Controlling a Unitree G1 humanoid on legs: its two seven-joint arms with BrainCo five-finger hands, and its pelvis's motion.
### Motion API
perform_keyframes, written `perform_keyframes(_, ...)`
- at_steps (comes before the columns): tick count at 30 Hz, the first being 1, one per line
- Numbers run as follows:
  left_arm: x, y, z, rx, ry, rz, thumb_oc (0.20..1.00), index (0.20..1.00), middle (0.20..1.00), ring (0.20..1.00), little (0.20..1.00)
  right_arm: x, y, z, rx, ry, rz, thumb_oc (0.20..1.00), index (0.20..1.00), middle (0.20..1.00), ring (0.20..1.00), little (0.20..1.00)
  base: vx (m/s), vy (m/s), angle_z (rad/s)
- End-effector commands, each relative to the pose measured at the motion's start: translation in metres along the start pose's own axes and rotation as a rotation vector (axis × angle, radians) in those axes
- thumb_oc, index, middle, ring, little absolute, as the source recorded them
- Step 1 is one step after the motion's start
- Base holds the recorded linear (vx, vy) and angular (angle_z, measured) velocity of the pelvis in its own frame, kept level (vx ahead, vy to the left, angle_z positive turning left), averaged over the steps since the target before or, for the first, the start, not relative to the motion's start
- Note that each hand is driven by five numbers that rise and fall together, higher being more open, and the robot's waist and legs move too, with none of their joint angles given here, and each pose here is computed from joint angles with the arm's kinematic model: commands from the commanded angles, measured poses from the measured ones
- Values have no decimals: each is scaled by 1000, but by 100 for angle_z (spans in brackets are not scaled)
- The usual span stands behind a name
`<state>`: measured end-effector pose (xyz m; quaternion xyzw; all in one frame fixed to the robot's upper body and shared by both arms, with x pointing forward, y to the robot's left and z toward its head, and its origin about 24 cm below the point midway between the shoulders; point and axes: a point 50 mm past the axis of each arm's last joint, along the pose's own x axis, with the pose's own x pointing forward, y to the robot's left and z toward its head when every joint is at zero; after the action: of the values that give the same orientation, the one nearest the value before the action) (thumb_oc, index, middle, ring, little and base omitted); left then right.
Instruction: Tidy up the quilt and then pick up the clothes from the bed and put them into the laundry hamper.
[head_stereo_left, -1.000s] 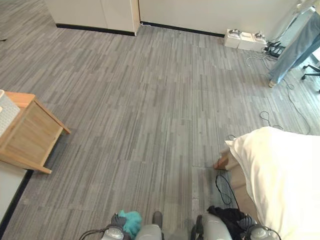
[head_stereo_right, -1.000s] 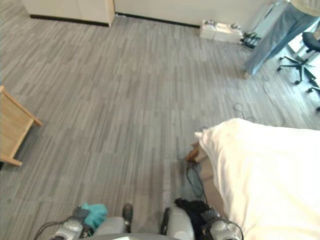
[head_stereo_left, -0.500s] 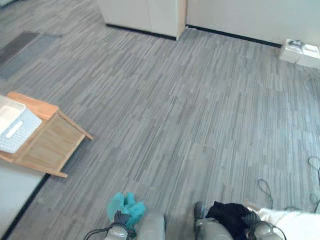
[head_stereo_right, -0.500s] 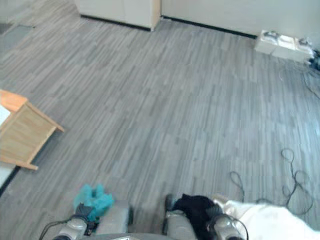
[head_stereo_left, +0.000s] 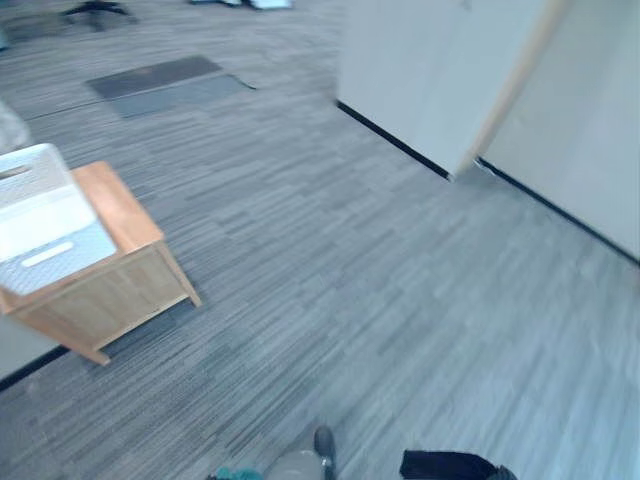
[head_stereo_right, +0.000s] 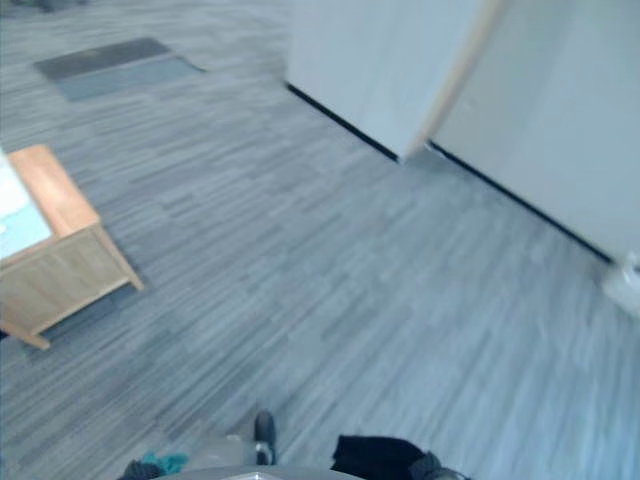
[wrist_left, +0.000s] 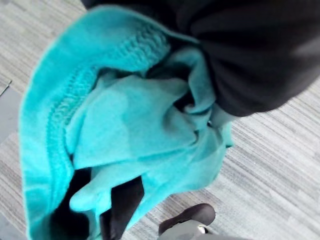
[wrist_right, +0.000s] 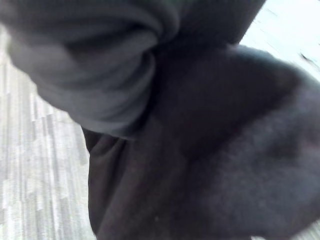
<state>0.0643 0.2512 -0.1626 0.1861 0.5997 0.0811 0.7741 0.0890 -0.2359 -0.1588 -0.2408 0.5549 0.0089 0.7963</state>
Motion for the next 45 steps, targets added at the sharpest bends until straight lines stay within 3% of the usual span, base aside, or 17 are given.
perform_keyframes(1,2,9,26,53,-87,47,200,200,200,200,200,5,-49,45,48,-141,-136,200,200,200,200,200,515,-196,183)
perform_keyframes(6,2,15,65,128,-224,75,200,200,200,200,200,5,-47,29,74,-88,-138,200,200,200,200,200,550,-295,190)
perform_keyframes(17,2,11,45,146,-165,67,200,200,200,200,200,6,-59,43,37,-114,-159,200,200,200,200,200,475,-315,75)
perform_keyframes(27,1,3,25,167,-117,22,200,200,200,200,200,6,-43,24,-3,-62,-121,200,200,200,200,200,526,72,35)
perform_keyframes(33,2,18,42,164,-161,79,200,200,200,200,200,6,-33,31,26,-85,-96,200,200,200,200,200,396,39,55)
perform_keyframes(40,-2,31,95,247,-348,148,200,200,200,200,200,5,-39,32,45,-105,-121,200,200,200,200,200,458,-287,117)
perform_keyframes(45,0,28,75,222,-294,130,200,200,200,200,200,5,-38,36,17,-116,-105,200,200,200,200,200,446,-339,130)
